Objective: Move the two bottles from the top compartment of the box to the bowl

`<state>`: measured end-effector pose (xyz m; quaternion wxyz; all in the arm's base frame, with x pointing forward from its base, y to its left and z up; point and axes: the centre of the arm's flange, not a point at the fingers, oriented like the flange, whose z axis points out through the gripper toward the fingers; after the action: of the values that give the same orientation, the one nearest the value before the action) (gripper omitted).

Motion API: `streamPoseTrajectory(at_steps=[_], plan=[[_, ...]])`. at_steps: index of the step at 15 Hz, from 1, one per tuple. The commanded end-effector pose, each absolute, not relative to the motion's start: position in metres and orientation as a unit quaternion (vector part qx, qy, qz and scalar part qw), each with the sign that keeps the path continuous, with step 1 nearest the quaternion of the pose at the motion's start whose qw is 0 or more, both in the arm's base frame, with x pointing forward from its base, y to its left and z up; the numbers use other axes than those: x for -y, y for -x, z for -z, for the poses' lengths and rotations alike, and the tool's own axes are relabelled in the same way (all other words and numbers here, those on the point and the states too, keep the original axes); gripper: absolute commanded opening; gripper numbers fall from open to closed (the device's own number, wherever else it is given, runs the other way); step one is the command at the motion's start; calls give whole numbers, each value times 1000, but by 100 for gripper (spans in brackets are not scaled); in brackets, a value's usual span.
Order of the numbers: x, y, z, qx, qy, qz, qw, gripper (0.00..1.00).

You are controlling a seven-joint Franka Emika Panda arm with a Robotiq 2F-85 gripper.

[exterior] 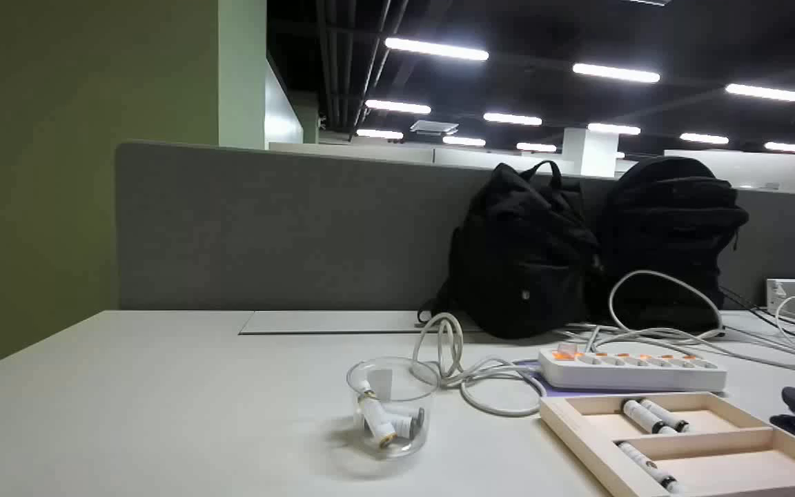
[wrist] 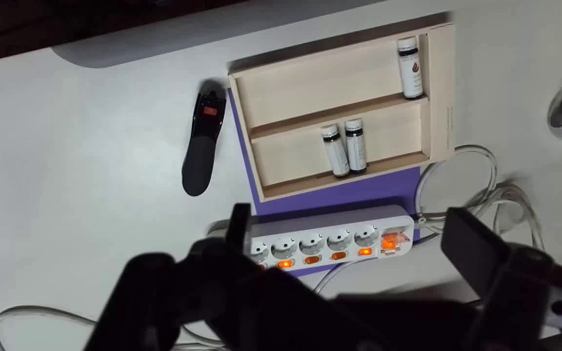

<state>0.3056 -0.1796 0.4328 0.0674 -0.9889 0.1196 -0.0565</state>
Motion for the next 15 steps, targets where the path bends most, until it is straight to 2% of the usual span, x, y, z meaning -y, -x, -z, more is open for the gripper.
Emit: streamPoseTrajectory(at_steps=[1, 9, 15], plan=[[180, -306, -433, -120, 989, 57, 67, 100], [180, -306, -433, -120, 989, 57, 67, 100], [88, -361, -391, -26, 991, 58, 120, 100]])
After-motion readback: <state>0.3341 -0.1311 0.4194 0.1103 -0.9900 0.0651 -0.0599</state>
